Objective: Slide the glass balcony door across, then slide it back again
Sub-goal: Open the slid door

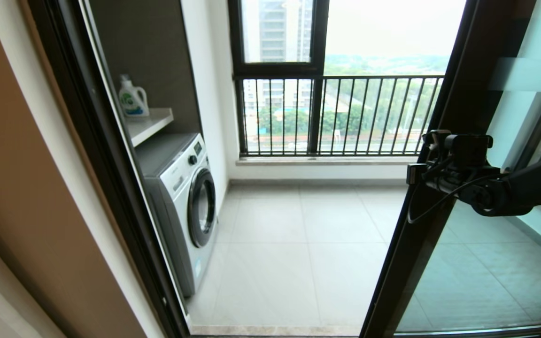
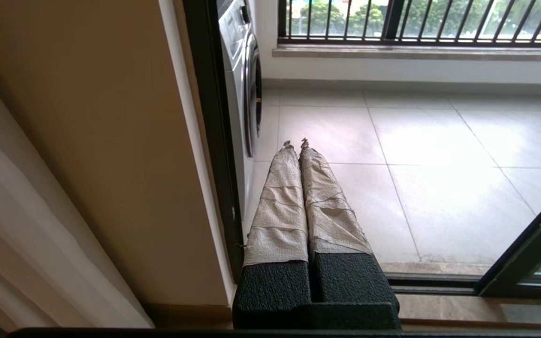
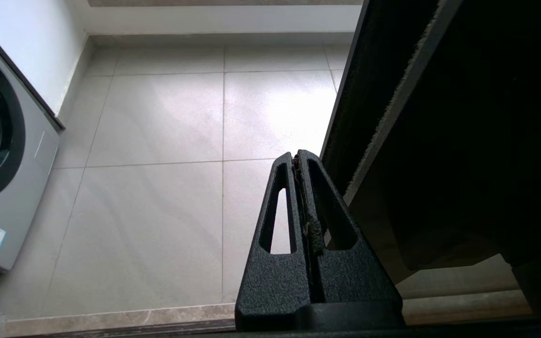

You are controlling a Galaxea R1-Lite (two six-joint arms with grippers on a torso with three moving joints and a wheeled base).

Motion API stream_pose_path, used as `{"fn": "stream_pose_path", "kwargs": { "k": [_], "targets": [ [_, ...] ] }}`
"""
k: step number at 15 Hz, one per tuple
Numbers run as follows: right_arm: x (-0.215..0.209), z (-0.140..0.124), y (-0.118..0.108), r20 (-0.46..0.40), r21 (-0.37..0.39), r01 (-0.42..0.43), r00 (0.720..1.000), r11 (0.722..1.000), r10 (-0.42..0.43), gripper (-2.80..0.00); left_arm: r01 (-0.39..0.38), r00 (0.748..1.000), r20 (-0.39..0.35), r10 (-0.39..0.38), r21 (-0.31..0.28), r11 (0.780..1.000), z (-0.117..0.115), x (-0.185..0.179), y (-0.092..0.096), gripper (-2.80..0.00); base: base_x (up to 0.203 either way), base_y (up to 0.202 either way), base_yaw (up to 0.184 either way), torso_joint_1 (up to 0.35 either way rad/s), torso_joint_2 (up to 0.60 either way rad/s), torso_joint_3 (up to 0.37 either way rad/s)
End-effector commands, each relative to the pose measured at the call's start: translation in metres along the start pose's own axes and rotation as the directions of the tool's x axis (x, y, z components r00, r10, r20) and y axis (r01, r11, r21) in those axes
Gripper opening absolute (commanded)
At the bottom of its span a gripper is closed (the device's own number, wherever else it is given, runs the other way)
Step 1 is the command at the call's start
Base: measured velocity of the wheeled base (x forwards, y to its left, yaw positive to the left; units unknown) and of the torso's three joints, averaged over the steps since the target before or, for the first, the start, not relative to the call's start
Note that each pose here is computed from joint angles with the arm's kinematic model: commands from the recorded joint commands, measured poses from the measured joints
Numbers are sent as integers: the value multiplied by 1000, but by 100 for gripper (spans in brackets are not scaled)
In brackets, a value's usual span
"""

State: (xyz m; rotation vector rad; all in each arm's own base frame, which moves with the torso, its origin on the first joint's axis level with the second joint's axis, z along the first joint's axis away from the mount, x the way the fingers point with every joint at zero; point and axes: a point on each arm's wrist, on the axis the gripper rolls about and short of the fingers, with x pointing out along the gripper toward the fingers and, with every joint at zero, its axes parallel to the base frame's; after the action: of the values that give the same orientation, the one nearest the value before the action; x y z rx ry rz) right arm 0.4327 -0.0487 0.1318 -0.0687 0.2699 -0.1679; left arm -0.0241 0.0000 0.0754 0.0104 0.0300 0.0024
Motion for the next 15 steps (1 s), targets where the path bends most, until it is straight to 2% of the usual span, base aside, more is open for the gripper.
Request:
{"fn": "stream_pose_path", "kwargs": {
  "k": [1, 15],
  "targets": [
    [1, -1, -15, 3, 6, 23, 1000, 1000, -23, -280, 0, 1000, -2, 0, 0, 1000, 0, 0, 0, -280, 0, 0, 0, 0, 0, 0],
    [0, -2, -24, 1, 11, 39, 999, 999, -39, -280, -1, 1000, -1, 1, 0, 1000, 0, 0, 0, -280, 0, 0, 0, 0, 0, 0]
  ]
}}
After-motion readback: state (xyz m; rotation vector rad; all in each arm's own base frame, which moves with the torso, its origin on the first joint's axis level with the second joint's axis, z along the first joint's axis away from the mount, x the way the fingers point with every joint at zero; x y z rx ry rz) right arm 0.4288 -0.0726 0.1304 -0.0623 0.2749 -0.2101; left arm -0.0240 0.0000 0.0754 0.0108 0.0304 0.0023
